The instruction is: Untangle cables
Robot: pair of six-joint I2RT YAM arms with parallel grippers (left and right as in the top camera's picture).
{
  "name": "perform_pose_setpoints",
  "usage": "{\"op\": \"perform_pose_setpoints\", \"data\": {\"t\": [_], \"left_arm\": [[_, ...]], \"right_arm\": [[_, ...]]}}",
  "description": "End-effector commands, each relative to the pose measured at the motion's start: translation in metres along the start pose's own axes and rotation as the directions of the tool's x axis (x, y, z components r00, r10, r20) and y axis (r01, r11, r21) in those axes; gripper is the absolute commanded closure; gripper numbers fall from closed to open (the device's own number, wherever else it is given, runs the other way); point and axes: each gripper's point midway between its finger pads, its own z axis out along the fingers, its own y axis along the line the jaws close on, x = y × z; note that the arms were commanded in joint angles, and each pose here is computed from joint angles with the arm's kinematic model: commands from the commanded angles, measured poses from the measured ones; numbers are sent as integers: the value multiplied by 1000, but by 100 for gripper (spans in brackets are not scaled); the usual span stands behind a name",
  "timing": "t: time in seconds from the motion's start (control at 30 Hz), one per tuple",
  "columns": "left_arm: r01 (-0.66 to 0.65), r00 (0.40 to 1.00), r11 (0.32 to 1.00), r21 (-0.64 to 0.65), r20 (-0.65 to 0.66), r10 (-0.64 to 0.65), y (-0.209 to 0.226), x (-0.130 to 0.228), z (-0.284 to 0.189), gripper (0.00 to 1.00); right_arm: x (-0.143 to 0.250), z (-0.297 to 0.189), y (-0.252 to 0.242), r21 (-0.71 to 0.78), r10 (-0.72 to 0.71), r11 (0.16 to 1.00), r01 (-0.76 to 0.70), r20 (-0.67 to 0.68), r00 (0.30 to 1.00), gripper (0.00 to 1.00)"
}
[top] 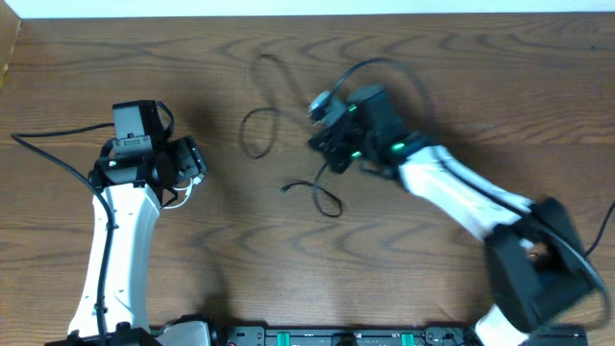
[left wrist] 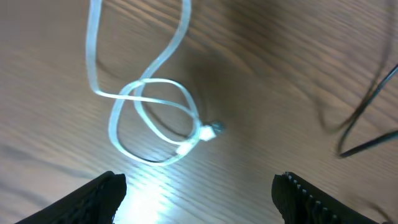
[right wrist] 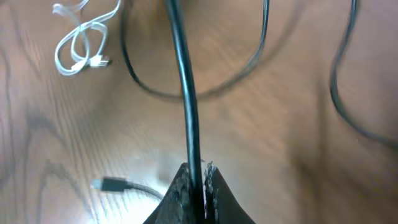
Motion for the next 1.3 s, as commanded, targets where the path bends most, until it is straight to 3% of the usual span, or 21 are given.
{"op": "perform_pose_setpoints", "data": {"t": [0.0, 0.17, 0.37, 0.63, 0.77, 1.0, 1.17, 1.27], "left_arm": [[-13, 998, 992, 125, -57, 21, -28, 14, 3, 20], [-83, 994, 983, 161, -61, 94, -52, 23, 1, 20], [-165, 981, 965, 204, -65, 182, -81, 36, -1, 20], [-289, 945, 920, 266, -73, 318, -123, 62, -3, 20], [-319, 935, 904, 285, -61, 349, -139, 65, 5, 20], [-343, 916, 892, 295, -105, 387, -150, 79, 22, 20], [-352, 910, 888, 296, -115, 399, -153, 83, 25, 20], [-352, 910, 888, 296, -115, 399, -152, 83, 25, 20]], "right_arm": [[-16, -47, -41, 153, 49, 987, -55, 44, 998, 99], [-13, -120, -103, 361, 147, 916, -172, 94, 985, 99], [-3, -220, -172, 556, 232, 761, -333, 246, 941, 99], [35, -305, -230, 644, 311, 587, -490, 379, 872, 99], [35, -294, -215, 549, 319, 693, -467, 347, 882, 99], [47, -258, -194, 520, 301, 778, -353, 184, 936, 97], [62, -223, -185, 470, 332, 819, -330, 81, 940, 63], [74, -199, -184, 442, 361, 833, -335, 26, 932, 51]]}}
